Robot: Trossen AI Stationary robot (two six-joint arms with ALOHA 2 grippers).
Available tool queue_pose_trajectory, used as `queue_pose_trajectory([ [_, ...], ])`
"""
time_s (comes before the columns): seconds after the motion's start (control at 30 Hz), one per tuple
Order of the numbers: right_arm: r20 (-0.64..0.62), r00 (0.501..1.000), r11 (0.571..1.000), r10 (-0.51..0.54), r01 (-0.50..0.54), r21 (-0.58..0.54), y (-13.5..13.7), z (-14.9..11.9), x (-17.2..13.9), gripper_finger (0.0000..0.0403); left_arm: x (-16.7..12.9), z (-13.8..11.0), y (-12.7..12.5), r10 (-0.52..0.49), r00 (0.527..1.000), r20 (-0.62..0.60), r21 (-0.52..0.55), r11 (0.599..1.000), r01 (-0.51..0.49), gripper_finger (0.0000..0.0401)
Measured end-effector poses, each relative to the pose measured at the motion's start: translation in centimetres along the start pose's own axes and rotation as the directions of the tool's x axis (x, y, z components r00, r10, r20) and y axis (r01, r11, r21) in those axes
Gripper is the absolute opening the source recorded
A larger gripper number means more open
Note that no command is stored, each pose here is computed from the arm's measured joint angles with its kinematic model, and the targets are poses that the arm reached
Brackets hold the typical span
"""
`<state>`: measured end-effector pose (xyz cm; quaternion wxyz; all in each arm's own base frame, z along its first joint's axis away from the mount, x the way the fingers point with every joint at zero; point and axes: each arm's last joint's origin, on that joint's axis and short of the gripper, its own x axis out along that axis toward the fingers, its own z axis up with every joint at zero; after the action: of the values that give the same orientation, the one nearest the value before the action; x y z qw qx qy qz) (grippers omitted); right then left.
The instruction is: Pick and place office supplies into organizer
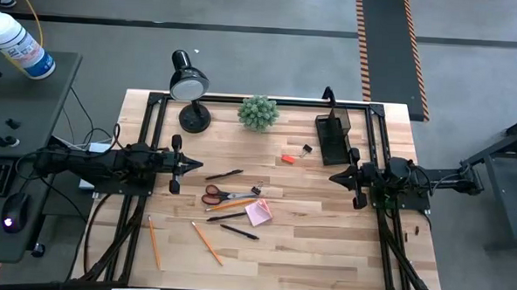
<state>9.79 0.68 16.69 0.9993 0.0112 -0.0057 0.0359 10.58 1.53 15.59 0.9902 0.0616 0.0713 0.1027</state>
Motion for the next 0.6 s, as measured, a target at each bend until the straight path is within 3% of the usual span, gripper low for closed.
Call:
queue_pose_trajectory([
  [0.6,0.0,1.0,1.0,0.0,0.0,0.0,0.0,0.01,0.0,0.0,0.0,0.0,0.0,0.0,1.0,0.0,0.0,1.0,0.0,0.0001],
])
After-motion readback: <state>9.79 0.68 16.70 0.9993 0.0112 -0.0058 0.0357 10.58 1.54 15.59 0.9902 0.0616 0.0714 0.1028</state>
